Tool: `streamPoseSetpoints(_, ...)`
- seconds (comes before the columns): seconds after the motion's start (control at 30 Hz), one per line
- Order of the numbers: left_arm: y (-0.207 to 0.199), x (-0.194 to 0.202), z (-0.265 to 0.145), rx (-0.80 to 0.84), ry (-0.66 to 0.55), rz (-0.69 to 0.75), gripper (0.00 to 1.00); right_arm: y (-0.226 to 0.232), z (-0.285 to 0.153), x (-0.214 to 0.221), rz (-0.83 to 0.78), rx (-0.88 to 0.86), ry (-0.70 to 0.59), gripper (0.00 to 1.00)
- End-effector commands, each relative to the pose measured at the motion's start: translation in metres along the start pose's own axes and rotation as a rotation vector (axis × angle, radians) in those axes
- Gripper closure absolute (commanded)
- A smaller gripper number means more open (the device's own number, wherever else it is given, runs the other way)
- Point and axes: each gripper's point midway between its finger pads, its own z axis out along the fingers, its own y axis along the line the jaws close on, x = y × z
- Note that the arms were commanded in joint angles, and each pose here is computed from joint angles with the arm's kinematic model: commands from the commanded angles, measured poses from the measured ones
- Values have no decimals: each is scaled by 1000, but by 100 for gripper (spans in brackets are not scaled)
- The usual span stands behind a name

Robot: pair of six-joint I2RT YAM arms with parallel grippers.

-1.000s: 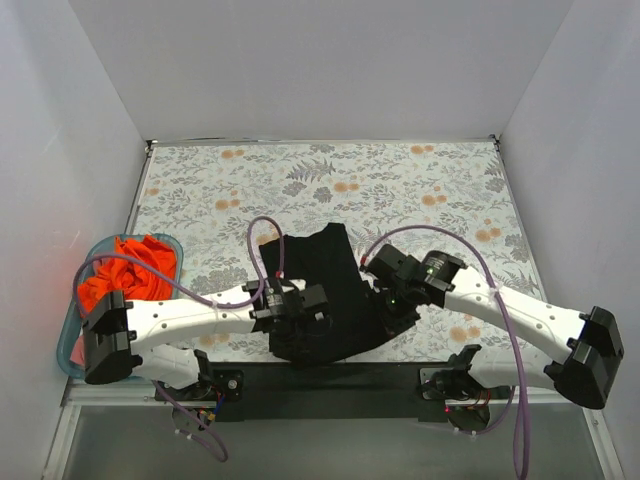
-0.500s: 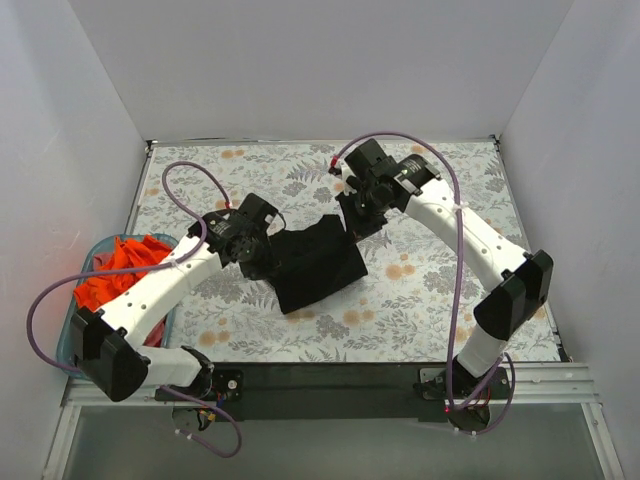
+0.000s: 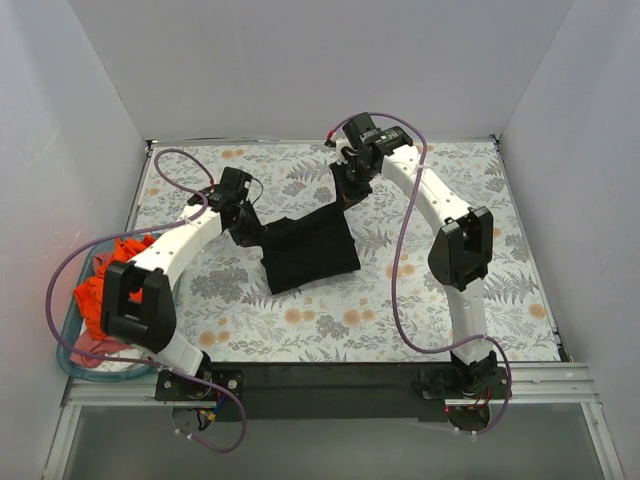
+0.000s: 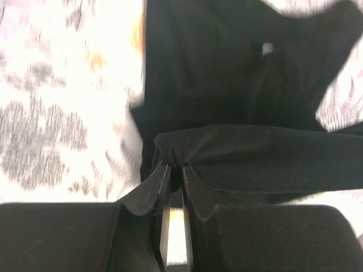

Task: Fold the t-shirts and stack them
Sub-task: Fold the tshirt

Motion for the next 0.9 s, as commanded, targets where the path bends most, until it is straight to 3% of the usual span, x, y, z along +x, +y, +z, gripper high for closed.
streamPoseSetpoints(0.0, -5, -46, 31, 13, -90, 12, 100, -36, 10, -34, 41, -17, -94, 99)
streamPoseSetpoints(0.2, -3, -81, 79, -42, -114, 10, 100, -68, 68, -37, 89, -64, -97, 99)
streamPoseSetpoints(0.43, 17, -67, 105, -103, -91, -25, 100, -82, 95, -42, 61, -61, -124, 98)
streamPoseSetpoints(0.47, 19, -66, 107, -108, -94, -28, 100, -82, 96, -43, 59, -60, -128, 96)
streamPoseSetpoints(0.5, 18, -67, 108, -104, -99, -30, 100, -84, 98, -40, 65, -56, -123, 88)
streamPoseSetpoints(0.63, 15, -74, 104, -96, -126, -32, 100, -84, 92, -48, 54, -51, -167, 84)
streamPoseSetpoints(0.73, 12, -82, 90, -83, -170, -39, 100, -78, 75, -57, 43, -45, -217, 66)
streamPoseSetpoints(0.87, 6, -93, 73, -52, -235, -33, 96, -67, 37, -78, 22, -26, -335, 56)
